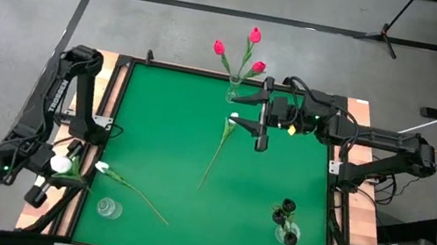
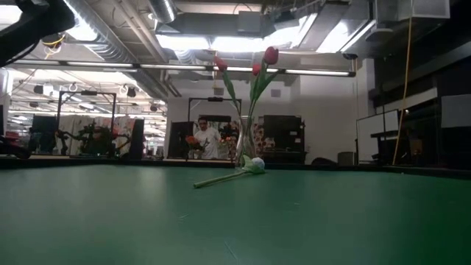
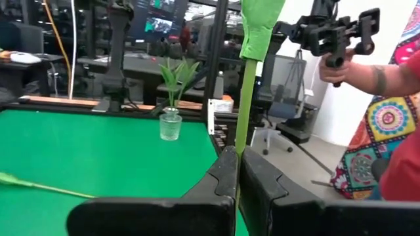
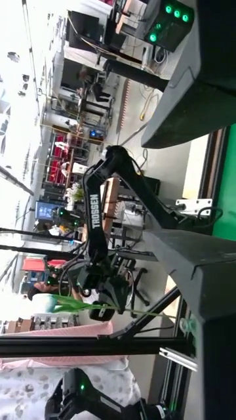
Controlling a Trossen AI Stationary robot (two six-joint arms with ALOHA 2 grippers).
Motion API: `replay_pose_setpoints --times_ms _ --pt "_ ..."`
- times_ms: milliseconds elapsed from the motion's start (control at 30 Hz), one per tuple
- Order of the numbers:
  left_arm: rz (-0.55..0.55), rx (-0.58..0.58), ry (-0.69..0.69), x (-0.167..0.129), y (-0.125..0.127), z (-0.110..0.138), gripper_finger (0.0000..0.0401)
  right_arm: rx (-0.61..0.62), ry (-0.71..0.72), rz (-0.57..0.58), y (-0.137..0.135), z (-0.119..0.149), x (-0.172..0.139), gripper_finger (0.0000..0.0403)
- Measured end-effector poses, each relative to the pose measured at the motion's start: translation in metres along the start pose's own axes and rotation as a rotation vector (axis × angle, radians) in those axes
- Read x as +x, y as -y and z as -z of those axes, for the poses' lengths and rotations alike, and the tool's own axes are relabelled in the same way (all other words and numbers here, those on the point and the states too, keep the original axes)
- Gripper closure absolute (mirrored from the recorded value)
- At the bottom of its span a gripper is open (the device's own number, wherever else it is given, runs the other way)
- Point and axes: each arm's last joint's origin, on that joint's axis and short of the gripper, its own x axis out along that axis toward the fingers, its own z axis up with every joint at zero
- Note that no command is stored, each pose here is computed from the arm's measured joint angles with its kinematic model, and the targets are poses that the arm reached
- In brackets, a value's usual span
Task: Sort flowers into vase by color
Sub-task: Put the right white tulip into the bottom left transparent vase
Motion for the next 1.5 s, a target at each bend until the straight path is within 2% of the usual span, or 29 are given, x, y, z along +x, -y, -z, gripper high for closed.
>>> replay_pose_setpoints --times_ms 367,500,733,1100,1233,1500 --pt "-0.089 -0.015 0.019 0.015 -0.003 -0.001 0.0396 0.001 -0.008 -0.002 0.000 0.001 0.000 0.0189" --pt "-0.088 -0.076 0.022 0.015 -0.002 0.000 0.0399 0.004 -0.027 -0.005 0.000 0.002 0.000 0.0189" --pt "-0.088 -0.112 0.023 0.016 0.005 0.005 0.0398 0.006 -0.033 -0.013 -0.001 0.003 0.000 0.0189" --pt "-0.088 -0.049 0.021 0.017 0.011 0.015 0.0397 0.005 -0.033 -0.005 -0.001 0.003 0.000 0.0189" --pt "-0.088 -0.047 0.021 0.017 0.008 0.024 0.0396 0.005 -0.033 -0.005 -0.001 0.003 0.000 0.0189" --pt "-0.087 -0.131 0.023 0.016 -0.004 0.047 0.0389 0.008 -0.031 -0.013 -0.001 0.003 0.000 0.0189"
